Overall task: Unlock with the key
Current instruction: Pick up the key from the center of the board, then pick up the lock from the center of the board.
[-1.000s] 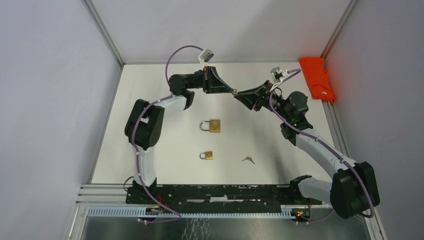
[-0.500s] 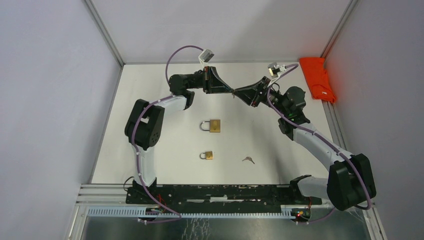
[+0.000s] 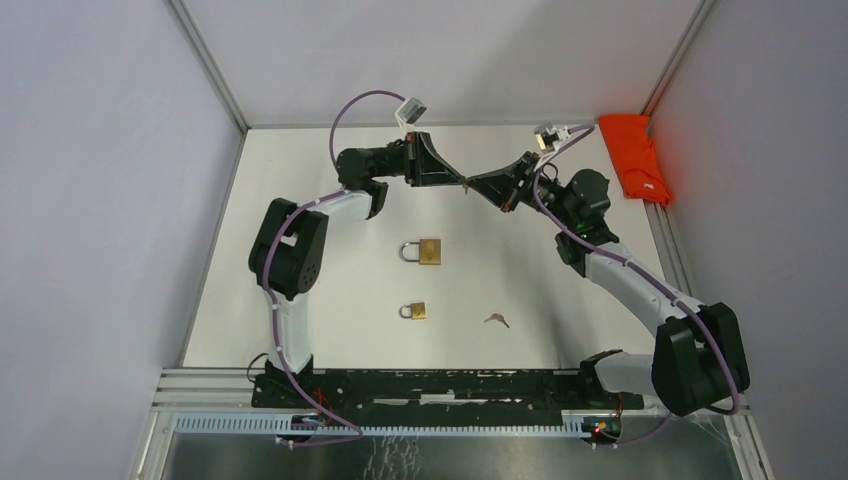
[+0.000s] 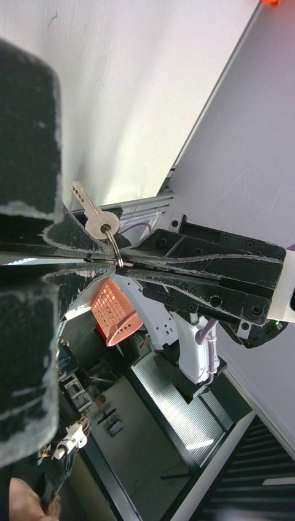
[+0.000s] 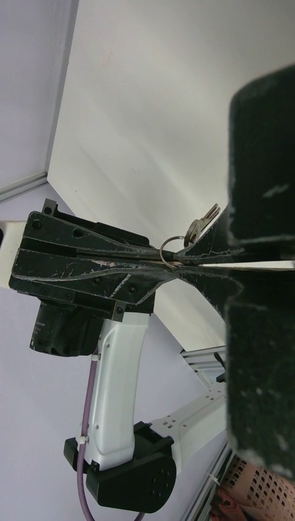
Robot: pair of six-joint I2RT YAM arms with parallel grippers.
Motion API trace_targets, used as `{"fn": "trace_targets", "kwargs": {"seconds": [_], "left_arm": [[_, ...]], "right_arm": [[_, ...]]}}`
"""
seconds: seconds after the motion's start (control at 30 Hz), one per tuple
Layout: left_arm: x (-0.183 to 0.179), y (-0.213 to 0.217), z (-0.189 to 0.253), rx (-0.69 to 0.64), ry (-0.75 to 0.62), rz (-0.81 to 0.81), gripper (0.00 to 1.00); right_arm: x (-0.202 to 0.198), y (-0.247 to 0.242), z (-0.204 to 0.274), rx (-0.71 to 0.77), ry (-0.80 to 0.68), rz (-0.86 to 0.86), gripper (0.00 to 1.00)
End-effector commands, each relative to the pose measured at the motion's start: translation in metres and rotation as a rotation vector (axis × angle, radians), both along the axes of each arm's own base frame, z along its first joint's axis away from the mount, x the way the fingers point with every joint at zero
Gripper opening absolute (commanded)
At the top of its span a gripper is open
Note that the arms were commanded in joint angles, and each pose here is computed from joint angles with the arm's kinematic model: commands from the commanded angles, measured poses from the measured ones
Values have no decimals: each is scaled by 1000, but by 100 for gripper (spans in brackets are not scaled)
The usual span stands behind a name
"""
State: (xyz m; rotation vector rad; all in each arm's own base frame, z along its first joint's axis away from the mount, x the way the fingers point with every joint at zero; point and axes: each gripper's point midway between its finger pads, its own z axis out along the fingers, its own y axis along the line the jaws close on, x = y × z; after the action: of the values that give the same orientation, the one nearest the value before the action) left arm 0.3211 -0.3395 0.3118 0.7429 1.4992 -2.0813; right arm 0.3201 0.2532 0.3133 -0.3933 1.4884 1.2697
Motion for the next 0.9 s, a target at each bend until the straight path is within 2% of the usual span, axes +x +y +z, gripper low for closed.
{"fn": "trace_targets", "kwargs": {"seconds": [0.0, 0.13, 0.23, 0.33, 0.63, 0.77, 0.83, 0.87], "left_arm": [[-31, 11, 39, -125, -246, -13, 4], [-30, 11, 38, -118, -239, -18, 16], [-29, 10, 35, -110, -235, -24, 31], [-26, 10, 34, -107, -238, -24, 37], [-1, 37, 46, -94, -278, 42, 39], [33, 48, 34, -36, -186, 138, 29], [60, 45, 16, 59, -120, 232, 21], [84, 41, 3, 152, -104, 331, 19]], "right_arm": [[2, 4, 26, 24, -67, 18, 0], [6, 1, 32, 17, -75, -11, 0], [8, -5, 42, -13, -97, -60, 0], [11, -13, 49, -75, -126, -116, 0], [10, -42, 57, -189, -157, -264, 0], [15, -60, 56, -259, -142, -357, 0], [17, -69, 52, -290, -121, -398, 0], [17, -73, 49, -299, -111, -411, 0]]}}
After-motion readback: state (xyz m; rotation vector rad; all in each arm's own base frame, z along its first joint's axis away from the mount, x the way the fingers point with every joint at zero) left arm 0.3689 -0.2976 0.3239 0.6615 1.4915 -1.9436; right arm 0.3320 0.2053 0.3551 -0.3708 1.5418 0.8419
